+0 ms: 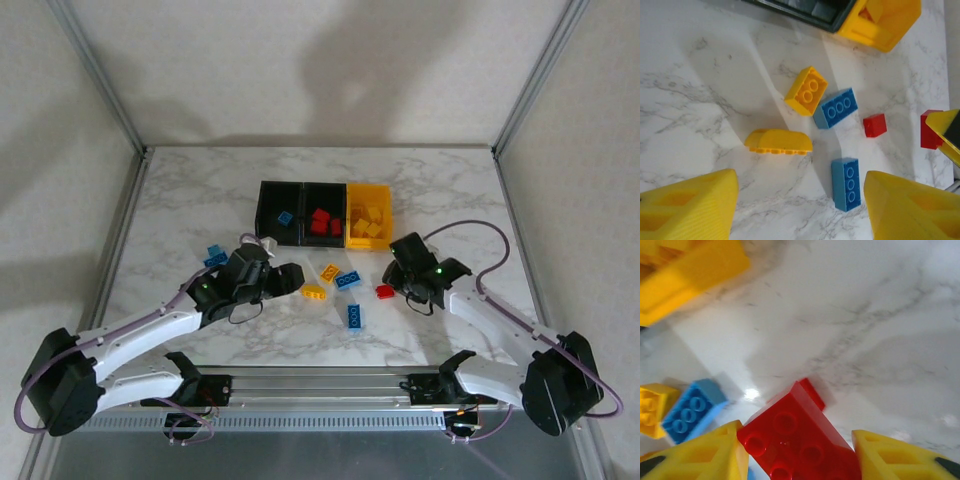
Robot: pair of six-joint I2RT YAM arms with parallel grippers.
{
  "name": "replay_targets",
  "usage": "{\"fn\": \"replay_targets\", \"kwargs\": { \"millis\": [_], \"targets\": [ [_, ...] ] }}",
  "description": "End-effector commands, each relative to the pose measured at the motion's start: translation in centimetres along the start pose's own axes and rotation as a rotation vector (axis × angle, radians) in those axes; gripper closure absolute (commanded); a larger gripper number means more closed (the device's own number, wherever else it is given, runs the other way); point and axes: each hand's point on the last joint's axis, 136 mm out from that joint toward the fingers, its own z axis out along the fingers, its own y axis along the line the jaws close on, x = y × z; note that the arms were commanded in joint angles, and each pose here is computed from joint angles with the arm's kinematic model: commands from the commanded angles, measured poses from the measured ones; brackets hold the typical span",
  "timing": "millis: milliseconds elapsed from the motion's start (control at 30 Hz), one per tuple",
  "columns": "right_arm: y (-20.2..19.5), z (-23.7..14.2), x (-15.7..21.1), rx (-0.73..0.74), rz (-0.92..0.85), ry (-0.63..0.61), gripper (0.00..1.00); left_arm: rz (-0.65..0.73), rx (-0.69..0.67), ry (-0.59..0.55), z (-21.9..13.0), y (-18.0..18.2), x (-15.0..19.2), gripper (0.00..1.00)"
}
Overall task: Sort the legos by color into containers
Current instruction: Place the lego in the container.
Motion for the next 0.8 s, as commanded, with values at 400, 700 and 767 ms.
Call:
{"fn": "replay_targets", "kwargs": {
  "millis": [400, 700, 767],
  "targets": [
    [14.6, 0.8, -6.5, -0.167, -0.197, -0.069, 0.51, -0.111, -0.044, -0.141, -3.0, 2.2, -5.7, 0.32],
    [20.9, 4.1, -8.7, -0.215, -0.245, -0.055, 0.51, -0.124, -0.037, -0.164, -3.0, 2.3, -7.9, 0.32],
    [21.9, 4.9, -9.3, -0.215, -0.249, -0.058, 0.51, -0.125, -0.034, -0.166, -3.1, 2.3, -8.0, 0.32]
  ]
}}
